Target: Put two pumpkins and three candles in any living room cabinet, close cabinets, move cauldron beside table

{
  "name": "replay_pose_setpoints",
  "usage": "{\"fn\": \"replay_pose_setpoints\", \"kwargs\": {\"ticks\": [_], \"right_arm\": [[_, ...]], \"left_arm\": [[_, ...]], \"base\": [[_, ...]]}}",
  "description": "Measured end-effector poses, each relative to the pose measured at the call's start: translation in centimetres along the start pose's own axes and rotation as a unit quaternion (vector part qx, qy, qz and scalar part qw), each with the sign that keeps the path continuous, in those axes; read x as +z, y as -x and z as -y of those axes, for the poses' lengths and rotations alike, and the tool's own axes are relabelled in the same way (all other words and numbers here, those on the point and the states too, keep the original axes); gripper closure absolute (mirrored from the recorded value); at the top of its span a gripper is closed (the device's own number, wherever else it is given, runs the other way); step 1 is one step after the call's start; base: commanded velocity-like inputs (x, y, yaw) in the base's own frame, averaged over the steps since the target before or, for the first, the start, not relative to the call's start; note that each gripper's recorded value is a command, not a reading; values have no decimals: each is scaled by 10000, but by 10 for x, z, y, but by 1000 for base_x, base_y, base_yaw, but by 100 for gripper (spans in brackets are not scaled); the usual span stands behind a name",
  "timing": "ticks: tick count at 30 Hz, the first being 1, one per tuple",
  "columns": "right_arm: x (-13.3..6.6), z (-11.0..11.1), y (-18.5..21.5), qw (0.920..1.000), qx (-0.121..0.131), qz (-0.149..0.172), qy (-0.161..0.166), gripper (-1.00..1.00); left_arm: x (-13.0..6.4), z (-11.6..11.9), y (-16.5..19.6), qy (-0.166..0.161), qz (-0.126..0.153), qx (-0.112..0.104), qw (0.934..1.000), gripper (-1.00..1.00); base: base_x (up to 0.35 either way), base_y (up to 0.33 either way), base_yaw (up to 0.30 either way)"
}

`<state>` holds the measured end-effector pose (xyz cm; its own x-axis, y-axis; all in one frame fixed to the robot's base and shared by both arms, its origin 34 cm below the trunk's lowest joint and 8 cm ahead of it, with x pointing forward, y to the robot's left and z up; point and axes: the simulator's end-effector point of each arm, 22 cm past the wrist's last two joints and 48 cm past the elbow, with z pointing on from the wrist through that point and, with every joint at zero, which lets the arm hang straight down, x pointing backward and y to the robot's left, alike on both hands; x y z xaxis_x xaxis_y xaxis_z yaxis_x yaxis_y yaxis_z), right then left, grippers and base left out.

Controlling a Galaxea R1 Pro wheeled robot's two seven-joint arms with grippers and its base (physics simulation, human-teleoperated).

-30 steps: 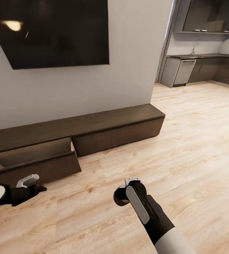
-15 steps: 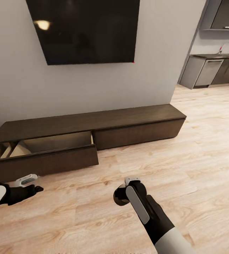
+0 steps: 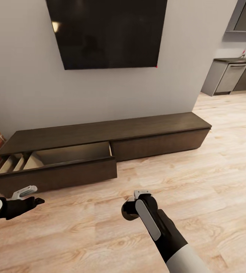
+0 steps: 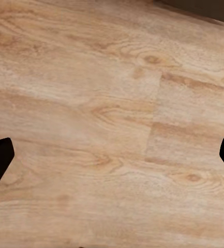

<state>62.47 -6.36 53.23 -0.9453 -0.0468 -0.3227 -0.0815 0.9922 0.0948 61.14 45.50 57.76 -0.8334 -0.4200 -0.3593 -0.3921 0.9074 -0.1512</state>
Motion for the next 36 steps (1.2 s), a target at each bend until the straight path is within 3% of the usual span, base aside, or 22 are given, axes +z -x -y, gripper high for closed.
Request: {"fn": "replay_pose_setpoints", "kwargs": {"ticks": [8,15,24,32,36], "right_arm": [[-1,-1,2,10000,12,30,33,100],[-1,0,2,10000,17,28,9,100],[0,-1,1,10000,15,9,18,100],[0,-2,1,10000,24,4,56,100],[-5,-3,4,10000,49,2,71,100]], "left_arm": [[-1,-1,1,-8,12,-21,10000,-100],[-1,-1,1,-8,12,-21,10000,-100],[1,-1,0,5,8,-27,10000,-100],[0,0,3,-6,67,-32,10000,-100],[-10,9,11,-68,125,37,9999,-100]], "base": [[4,328,4],[0,307,221],[78,36,267],[69,0,35],[2,0,1]]}}
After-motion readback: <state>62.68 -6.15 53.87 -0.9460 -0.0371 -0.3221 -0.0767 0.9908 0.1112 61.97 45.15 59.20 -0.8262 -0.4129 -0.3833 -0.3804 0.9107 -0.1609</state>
